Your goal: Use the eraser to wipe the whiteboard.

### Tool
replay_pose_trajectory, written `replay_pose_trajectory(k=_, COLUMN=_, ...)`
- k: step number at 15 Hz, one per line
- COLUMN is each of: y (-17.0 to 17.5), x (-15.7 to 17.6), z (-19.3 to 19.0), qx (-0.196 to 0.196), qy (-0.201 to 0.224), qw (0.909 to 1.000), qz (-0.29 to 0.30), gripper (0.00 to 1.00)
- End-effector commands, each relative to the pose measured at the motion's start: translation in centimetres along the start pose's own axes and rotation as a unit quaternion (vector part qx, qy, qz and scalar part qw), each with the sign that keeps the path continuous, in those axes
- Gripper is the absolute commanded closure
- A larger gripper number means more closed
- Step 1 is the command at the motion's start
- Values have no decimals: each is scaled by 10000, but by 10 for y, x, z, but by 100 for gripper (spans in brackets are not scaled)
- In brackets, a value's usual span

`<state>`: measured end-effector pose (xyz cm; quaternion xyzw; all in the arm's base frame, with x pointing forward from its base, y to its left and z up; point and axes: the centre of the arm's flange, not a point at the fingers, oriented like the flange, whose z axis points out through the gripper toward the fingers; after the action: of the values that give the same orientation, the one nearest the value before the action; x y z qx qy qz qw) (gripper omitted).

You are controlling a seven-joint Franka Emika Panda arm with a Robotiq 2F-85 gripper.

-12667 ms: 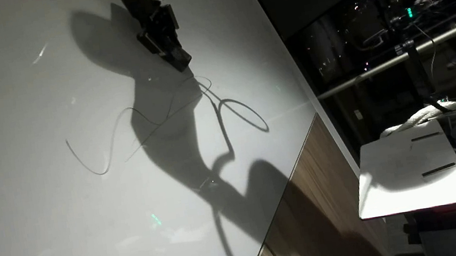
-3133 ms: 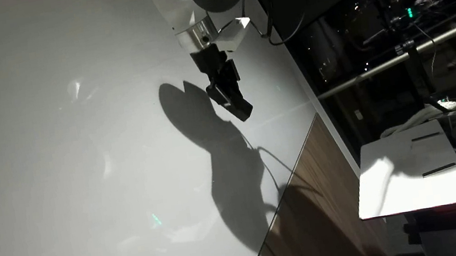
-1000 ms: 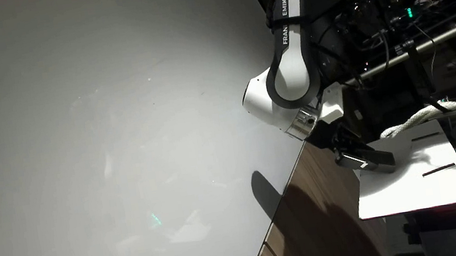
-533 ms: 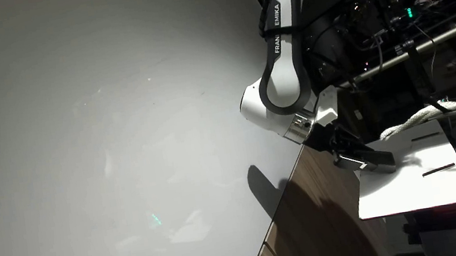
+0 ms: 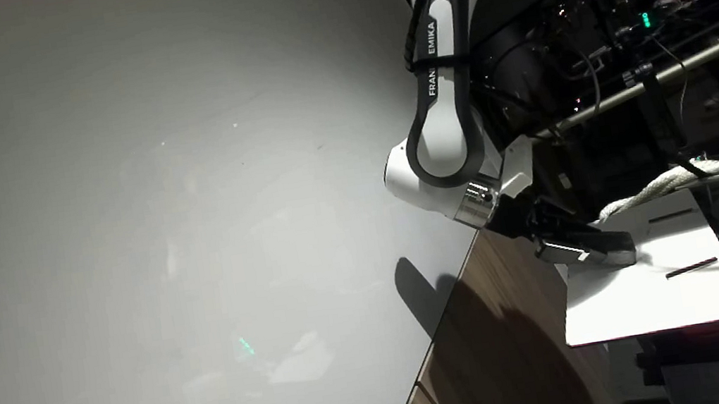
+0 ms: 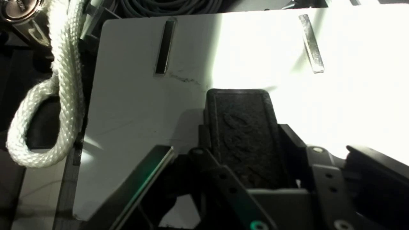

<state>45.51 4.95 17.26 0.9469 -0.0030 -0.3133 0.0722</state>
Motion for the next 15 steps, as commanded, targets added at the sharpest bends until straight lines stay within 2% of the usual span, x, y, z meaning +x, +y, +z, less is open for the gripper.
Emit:
replay_pose_trajectory(k=1, y=8, x=8, z=0, qx=175, qy=-187, qw=9997, qz=-64, gripper=71)
replay_pose_trajectory(k=2, y=8, x=9, z=0, qx=185, qy=-201, qw=9996, qz=-69, gripper=55)
replay_pose_trajectory(k=3, y=9, x=10, z=0, qx=191, qy=-217, qw=9996, qz=-73, gripper=22)
replay_pose_trajectory(k=4, y=9, x=11, z=0, qx=201, qy=-227, qw=9995, qz=-76, gripper=20)
replay_pose_trajectory(k=6, y=10, x=12, z=1, qx=201, qy=-221, qw=9995, qz=-80, gripper=7)
replay_pose_trajectory(k=8, y=10, x=14, z=2, qx=199, qy=-219, qw=9995, qz=-83, gripper=0)
replay_pose_trajectory(k=15, y=10, x=19, z=3, qx=225, qy=-231, qw=9994, qz=-115, gripper=0)
